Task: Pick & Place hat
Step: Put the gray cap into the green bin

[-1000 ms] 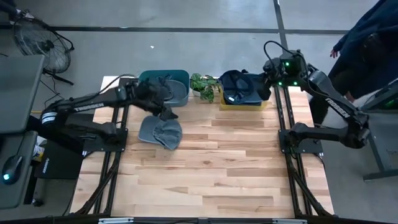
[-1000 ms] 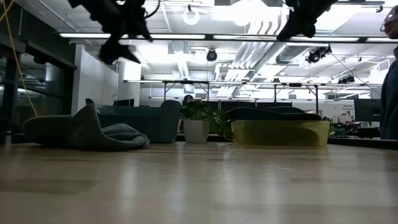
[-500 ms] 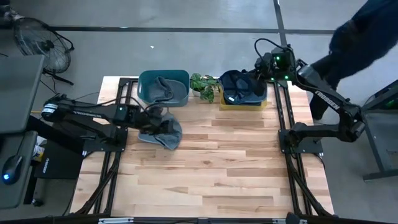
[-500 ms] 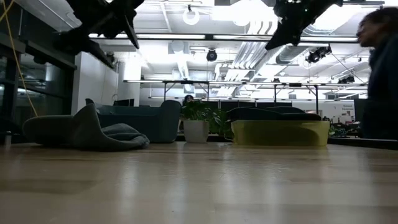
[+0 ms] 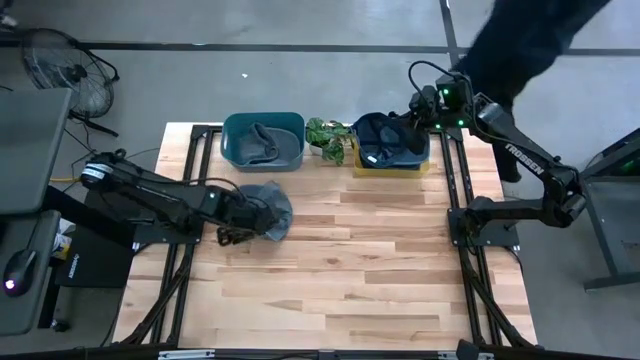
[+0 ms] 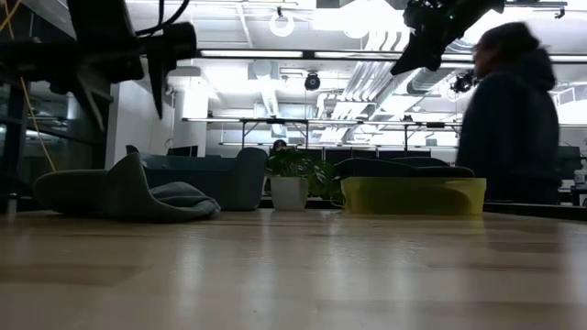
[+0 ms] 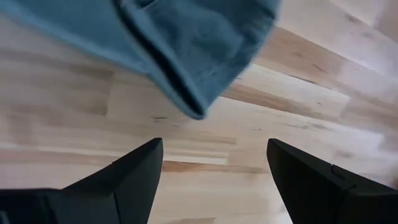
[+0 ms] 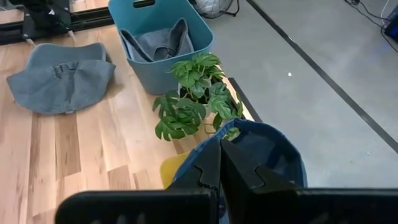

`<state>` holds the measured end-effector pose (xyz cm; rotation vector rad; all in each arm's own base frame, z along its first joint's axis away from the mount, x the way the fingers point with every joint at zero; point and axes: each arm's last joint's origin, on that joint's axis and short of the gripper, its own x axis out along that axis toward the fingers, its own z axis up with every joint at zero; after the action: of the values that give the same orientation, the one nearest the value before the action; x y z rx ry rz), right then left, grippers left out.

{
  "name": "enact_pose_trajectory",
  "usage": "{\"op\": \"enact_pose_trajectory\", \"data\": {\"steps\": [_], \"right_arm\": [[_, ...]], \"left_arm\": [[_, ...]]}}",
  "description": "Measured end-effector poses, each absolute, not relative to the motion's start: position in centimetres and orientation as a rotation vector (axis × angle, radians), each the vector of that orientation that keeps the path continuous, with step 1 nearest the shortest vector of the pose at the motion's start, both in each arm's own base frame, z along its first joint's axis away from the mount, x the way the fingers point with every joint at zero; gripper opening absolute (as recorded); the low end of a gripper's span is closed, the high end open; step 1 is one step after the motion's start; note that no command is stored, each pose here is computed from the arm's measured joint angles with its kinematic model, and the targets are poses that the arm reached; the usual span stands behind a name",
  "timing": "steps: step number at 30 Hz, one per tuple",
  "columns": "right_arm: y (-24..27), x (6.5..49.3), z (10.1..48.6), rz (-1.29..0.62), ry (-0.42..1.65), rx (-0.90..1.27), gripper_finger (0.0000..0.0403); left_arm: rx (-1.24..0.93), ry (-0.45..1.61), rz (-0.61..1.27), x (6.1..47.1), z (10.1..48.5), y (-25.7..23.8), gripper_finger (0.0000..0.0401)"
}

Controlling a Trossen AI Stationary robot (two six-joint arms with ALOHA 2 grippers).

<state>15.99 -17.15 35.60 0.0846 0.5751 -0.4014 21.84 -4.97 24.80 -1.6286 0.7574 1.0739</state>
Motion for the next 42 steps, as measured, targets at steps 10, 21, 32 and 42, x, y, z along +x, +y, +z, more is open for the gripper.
{"op": "enact_pose_trajectory", "data": {"steps": [10, 21, 32, 42], "right_arm": [[-17.0, 16.1, 35.6, -0.357, 0.563, 0.103, 0.0], [-17.0, 16.1, 35.6, -0.348, 0.561, 0.102, 0.0], [-16.6, 16.0, 35.3, -0.287, 0.571, 0.139, 0.0], [-16.6, 16.0, 35.3, -0.285, 0.575, 0.135, 0.0]], "left_arm": [[-1.742, 0.721, 1.291, 22.8, 22.7, -5.8, 0.0284], [-1.701, 0.65, 1.489, 23.5, 20.9, -4.5, 0.0284], [-1.677, 0.644, 1.567, 25.0, 18.8, -3.7, 0.0284], [-1.64, 0.642, 1.579, 25.6, 17.8, -3.8, 0.0281]]}}
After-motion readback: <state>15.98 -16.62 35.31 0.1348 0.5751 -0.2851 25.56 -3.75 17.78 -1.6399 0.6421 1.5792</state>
